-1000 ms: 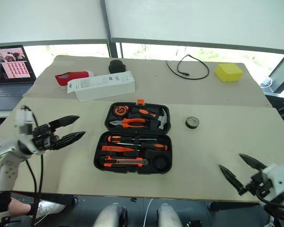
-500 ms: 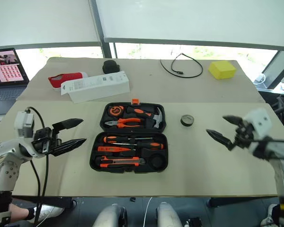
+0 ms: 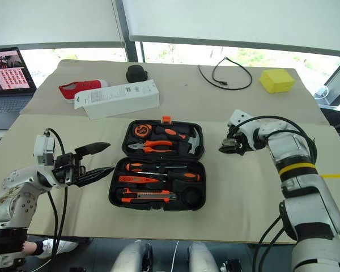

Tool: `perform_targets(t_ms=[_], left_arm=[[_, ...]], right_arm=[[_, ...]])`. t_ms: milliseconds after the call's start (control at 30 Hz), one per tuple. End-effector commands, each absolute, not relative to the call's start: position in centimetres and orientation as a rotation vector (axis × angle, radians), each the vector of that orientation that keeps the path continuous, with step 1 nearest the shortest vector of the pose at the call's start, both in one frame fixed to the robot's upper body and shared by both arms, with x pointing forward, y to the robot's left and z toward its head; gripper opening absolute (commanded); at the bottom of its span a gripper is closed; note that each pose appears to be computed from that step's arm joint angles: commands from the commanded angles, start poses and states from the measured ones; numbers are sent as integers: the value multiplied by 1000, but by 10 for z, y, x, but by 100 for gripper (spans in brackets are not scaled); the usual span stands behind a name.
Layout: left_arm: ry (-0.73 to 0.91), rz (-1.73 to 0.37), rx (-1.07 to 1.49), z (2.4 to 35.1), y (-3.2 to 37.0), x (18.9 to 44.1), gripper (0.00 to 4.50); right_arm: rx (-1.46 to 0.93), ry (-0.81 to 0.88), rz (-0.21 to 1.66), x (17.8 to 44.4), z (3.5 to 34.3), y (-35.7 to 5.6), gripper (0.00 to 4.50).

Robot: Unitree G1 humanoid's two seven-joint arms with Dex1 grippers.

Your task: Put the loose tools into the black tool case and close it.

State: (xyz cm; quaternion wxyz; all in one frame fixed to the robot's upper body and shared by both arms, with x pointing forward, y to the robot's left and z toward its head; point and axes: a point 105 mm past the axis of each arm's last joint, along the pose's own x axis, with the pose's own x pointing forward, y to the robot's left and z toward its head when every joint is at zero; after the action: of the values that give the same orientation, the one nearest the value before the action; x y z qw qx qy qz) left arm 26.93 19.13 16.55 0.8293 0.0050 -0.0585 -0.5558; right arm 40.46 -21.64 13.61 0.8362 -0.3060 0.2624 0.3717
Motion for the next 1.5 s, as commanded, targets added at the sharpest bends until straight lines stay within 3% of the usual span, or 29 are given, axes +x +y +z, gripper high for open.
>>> perform_targets(t_ms=[33, 200, 267, 433, 633, 733, 867, 967, 1133, 1300, 1500], left_arm=[[-158, -1195, 75, 175, 192, 264, 450], [-150, -1200, 83, 174, 194, 263, 450], [-148, -1203, 82, 174, 194, 263, 450], [-140, -1210, 81, 170, 194, 262, 450], [-141, -1208, 85, 171, 196, 265, 450], [-141, -1208, 90, 171, 196, 265, 450], [-140, -1221, 107, 171, 195, 262, 450], [-86, -1297, 173, 159, 197, 249, 450], [-34, -1392, 216, 143, 196, 228, 450], [-11, -1401, 187, 135, 194, 217, 450], [-6, -1401, 174, 135, 190, 212, 450]], right_arm=[[-655, 583, 817, 404, 131, -214, 204], [-669, 563, 853, 403, 135, -211, 36], [-695, 502, 868, 405, 142, -207, 5], [-689, 402, 844, 410, 157, -207, 5], [-705, 495, 889, 403, 143, -212, 5], [-684, 448, 949, 399, 149, -203, 5], [-590, 335, 1194, 367, 189, -179, 5], [-494, 330, 1417, 316, 202, -133, 5], [-456, 409, 1538, 264, 182, -94, 5], [-476, 510, 1496, 246, 144, -88, 5], [-537, 634, 1422, 244, 119, -104, 5]])
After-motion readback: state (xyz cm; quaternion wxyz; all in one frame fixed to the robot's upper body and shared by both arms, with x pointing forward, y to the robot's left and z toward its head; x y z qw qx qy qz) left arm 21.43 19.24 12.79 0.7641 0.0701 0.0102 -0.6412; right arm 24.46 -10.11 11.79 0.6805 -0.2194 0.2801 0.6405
